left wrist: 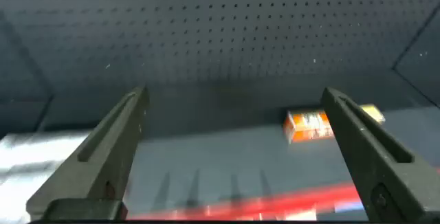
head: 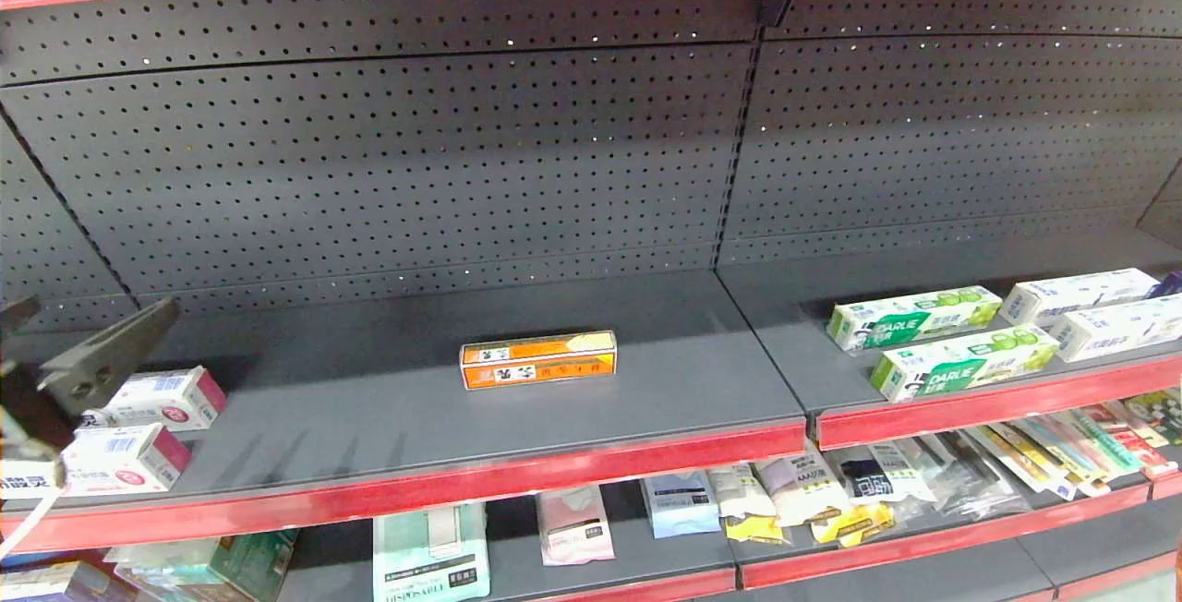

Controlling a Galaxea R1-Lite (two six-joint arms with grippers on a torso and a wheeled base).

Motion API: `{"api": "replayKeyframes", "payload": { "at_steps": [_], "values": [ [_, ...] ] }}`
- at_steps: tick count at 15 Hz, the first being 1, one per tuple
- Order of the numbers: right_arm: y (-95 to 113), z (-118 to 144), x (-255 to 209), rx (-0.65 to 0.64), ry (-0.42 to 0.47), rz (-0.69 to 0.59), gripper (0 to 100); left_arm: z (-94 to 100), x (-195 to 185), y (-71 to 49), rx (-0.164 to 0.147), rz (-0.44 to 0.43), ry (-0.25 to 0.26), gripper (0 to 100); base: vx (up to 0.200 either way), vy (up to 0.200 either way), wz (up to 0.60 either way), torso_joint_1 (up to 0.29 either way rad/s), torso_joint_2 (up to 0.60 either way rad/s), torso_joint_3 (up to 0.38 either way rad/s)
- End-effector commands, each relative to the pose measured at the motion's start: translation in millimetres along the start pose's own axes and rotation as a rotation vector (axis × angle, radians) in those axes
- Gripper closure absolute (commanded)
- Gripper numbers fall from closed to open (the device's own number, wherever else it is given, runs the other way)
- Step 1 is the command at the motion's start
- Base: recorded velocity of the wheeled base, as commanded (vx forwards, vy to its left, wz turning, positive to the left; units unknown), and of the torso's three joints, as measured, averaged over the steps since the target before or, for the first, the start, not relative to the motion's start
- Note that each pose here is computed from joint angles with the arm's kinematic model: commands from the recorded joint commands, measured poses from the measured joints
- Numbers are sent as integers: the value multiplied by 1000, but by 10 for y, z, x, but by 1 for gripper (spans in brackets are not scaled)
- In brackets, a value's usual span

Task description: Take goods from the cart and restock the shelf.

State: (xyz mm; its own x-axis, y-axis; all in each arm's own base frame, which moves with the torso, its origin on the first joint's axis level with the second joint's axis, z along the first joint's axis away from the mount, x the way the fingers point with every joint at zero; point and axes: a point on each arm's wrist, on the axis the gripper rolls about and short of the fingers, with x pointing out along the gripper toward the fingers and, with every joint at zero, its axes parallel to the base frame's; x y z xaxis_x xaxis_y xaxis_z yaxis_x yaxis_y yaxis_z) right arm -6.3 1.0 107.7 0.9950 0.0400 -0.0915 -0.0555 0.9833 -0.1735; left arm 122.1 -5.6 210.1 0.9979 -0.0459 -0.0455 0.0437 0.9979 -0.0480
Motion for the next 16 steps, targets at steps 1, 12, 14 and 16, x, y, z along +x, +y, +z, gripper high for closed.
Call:
{"api": "replayKeyframes", "payload": {
  "at_steps": [1,12,14,16],
  "values": [
    [30,-152,-69,-4,-56,-14,100,-275,690,-197,8,-99,131,0,0,0,0,0,0,0],
    [48,-239,-137,28,-108,-29,100,-602,1287,-926,36,-228,276,0,0,0,0,0,0,0],
    [50,-247,-148,56,-123,-28,100,-597,1393,-990,25,-232,271,0,0,0,0,0,0,0],
    [54,-257,-157,84,-134,-15,100,-560,1488,-1031,21,-230,254,0,0,0,0,0,0,0]
  ]
}}
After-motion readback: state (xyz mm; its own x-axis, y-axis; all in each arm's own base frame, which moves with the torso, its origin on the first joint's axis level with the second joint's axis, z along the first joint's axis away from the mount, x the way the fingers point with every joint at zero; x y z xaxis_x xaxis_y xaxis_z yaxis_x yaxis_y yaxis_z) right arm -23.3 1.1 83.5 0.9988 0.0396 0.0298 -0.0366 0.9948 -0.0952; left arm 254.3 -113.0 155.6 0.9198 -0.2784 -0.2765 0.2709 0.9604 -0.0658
